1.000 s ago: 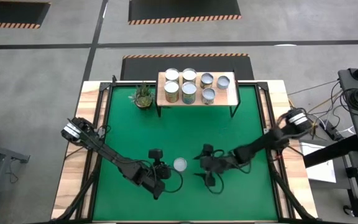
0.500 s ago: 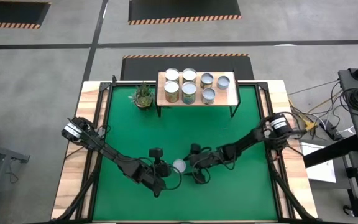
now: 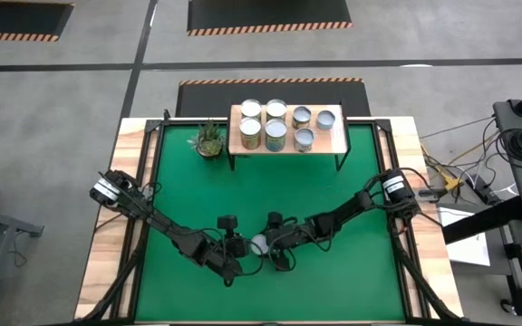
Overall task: Pick and place cans onto a shelf
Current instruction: Put the canned mushrooms on the shelf
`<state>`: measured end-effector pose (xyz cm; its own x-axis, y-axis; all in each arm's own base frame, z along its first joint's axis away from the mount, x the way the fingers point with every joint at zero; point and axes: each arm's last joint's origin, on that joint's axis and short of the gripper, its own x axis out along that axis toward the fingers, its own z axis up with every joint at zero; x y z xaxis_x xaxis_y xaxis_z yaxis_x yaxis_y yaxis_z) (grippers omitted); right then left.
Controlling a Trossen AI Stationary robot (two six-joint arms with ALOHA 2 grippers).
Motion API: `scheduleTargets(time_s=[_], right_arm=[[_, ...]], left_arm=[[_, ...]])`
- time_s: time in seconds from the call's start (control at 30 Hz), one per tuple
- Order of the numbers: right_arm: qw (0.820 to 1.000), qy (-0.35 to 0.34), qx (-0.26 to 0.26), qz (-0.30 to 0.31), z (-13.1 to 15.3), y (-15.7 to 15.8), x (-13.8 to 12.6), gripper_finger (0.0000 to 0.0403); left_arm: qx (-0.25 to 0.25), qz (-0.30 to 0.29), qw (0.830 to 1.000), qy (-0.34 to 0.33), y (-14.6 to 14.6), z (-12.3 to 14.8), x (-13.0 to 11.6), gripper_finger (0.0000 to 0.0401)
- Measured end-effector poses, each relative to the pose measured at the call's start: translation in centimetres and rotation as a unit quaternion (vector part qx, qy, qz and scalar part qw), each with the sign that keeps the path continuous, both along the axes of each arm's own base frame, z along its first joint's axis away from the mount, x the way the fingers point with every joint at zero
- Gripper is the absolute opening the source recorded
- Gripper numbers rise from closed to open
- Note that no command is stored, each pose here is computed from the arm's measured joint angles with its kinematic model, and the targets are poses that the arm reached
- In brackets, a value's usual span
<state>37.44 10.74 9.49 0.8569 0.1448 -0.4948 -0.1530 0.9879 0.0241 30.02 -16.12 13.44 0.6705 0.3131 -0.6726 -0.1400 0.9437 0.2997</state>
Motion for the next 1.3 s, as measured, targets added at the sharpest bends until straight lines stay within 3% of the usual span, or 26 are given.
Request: scheduleTargets(time_s=[0.13,0.23,0.43,0.63,0.87,1.03,1.3], right_arm=[[1.000,0.011,-0.004,0.001,0.3,0.0,0.1,0.0277],[1.000,0.025,-0.006,0.004,1.2,-0.1,-0.4,0.0277],[0.998,0.054,-0.028,0.007,6.4,-0.9,-2.7,0.0296],[0.994,0.083,-0.054,-0.050,13.6,-4.8,-7.3,0.0300],[0.983,0.062,-0.044,-0.168,19.9,-9.7,-14.1,0.0282],[0.965,0.047,-0.032,-0.256,21.5,-11.9,-17.6,0.0288],[0.942,0.055,-0.054,-0.327,20.1,-15.3,-19.1,0.0287]], left_arm=[[0.008,-0.005,1.000,0.002,-0.1,0.1,-0.1,0.0000],[0.024,-0.016,1.000,-0.001,0.0,0.9,-0.3,0.0000],[0.070,-0.047,0.996,-0.028,0.8,4.4,-1.0,0.0000],[0.092,-0.107,0.981,-0.130,1.6,9.4,-2.1,0.0000],[0.122,-0.130,0.952,-0.249,3.2,12.5,-4.6,0.0000],[0.153,-0.137,0.939,-0.277,4.4,13.4,-6.1,0.0000],[0.185,-0.130,0.929,-0.292,5.8,15.2,-7.6,0.0000]])
